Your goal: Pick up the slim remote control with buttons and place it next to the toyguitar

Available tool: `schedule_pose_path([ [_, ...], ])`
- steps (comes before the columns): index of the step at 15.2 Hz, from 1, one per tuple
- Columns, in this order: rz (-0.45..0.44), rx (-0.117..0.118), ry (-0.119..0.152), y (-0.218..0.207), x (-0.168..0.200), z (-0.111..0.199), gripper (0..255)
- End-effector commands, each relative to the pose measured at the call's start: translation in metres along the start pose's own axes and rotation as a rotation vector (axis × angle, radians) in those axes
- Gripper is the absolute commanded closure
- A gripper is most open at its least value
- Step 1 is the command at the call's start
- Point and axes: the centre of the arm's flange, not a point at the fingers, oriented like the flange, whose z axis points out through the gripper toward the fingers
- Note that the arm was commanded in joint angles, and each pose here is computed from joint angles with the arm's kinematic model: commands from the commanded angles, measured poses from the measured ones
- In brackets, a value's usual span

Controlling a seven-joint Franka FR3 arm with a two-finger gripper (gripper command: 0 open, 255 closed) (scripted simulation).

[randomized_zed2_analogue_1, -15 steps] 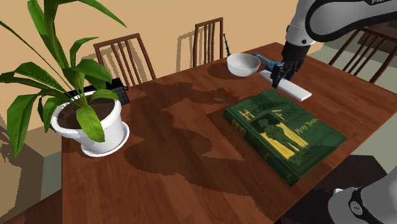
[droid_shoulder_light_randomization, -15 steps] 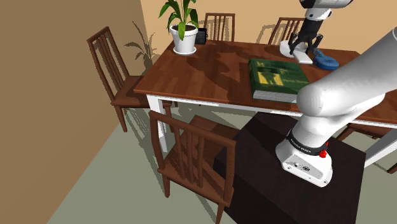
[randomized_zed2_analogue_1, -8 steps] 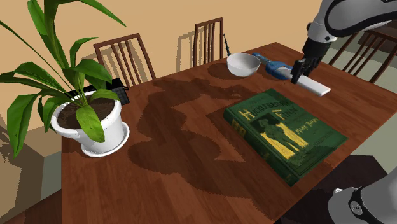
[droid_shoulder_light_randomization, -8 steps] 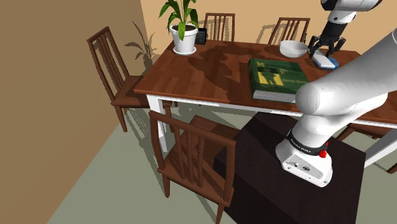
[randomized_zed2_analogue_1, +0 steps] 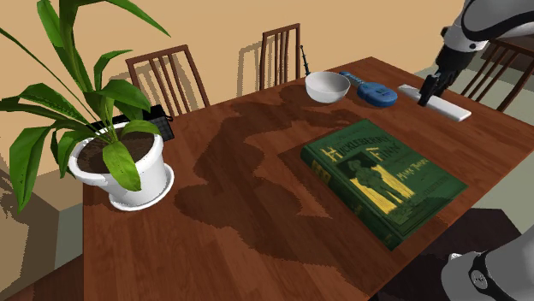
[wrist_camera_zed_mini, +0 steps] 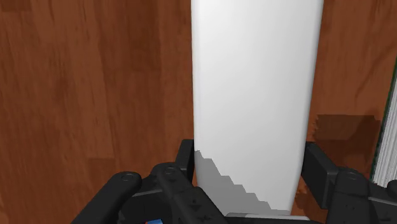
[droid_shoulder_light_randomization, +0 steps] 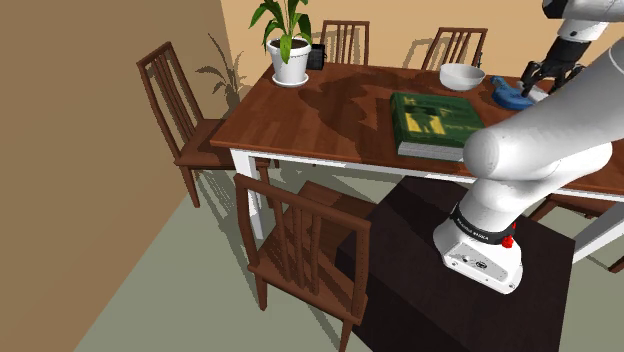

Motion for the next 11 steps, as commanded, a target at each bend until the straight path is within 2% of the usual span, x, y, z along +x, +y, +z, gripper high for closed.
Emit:
schedule_pose_path([
  [1,-0.002,-0.001,0.000,0.025,-0.003,-0.002,255],
  [6,-0.002,-0.001,0.000,0.089,-0.015,-0.002,255],
  [11,-0.002,-0.001,0.000,0.089,-0.015,0.025,255],
])
